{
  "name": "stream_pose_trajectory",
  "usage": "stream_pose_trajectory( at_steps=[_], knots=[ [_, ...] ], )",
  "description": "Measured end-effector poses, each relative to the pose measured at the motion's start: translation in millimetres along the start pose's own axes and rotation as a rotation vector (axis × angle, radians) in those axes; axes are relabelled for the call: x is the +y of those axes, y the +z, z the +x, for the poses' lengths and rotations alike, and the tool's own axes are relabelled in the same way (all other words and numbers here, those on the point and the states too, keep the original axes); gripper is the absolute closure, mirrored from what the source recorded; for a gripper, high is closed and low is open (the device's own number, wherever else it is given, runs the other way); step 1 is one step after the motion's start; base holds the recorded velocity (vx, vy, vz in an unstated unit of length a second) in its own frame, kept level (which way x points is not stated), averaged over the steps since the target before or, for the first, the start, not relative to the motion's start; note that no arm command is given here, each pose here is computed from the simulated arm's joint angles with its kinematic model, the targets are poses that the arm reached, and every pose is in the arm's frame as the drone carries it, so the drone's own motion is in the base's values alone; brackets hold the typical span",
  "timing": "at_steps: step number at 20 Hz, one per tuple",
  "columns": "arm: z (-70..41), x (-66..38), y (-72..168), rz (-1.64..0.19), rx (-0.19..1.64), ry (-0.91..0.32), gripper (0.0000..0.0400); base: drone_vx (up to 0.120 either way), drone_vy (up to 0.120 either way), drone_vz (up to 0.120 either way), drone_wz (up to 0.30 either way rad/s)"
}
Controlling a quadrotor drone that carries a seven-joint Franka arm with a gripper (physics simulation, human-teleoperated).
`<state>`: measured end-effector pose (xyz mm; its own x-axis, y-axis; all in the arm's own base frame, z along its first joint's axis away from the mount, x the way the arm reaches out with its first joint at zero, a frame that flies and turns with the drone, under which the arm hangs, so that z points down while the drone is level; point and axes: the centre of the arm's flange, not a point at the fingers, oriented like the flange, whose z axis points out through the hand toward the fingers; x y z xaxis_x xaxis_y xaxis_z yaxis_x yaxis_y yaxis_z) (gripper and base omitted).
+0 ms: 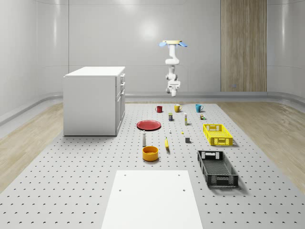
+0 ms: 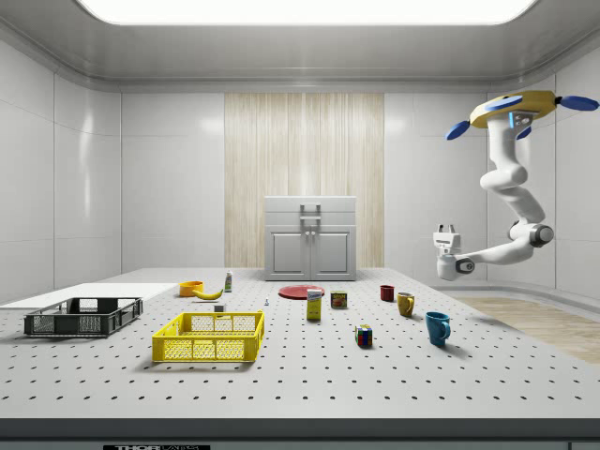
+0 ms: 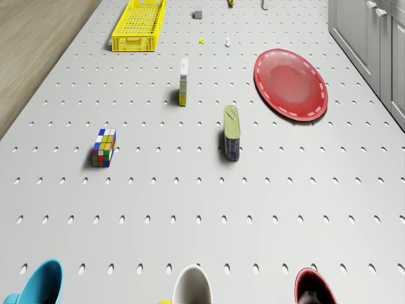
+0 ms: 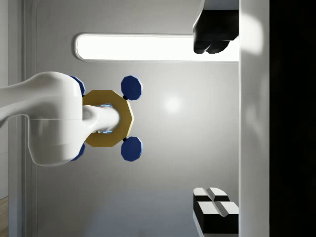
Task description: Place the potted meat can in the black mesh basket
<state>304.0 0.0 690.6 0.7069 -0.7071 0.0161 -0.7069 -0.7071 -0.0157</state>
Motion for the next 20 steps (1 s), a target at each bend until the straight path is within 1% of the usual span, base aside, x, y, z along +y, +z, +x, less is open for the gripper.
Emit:
stream_pose_trajectory(
  at_steps=[18, 20],
  knots=[
    [-1.3, 0.5, -0.8, 0.006, 0.014, 0.000, 0.0000, 0.120, -0.120, 0.000, 0.000],
    [-1.6, 0.4, -0.8, 0.005, 0.017, 0.000, 0.0000, 0.120, -0.020, 0.000, 0.000]
  ],
)
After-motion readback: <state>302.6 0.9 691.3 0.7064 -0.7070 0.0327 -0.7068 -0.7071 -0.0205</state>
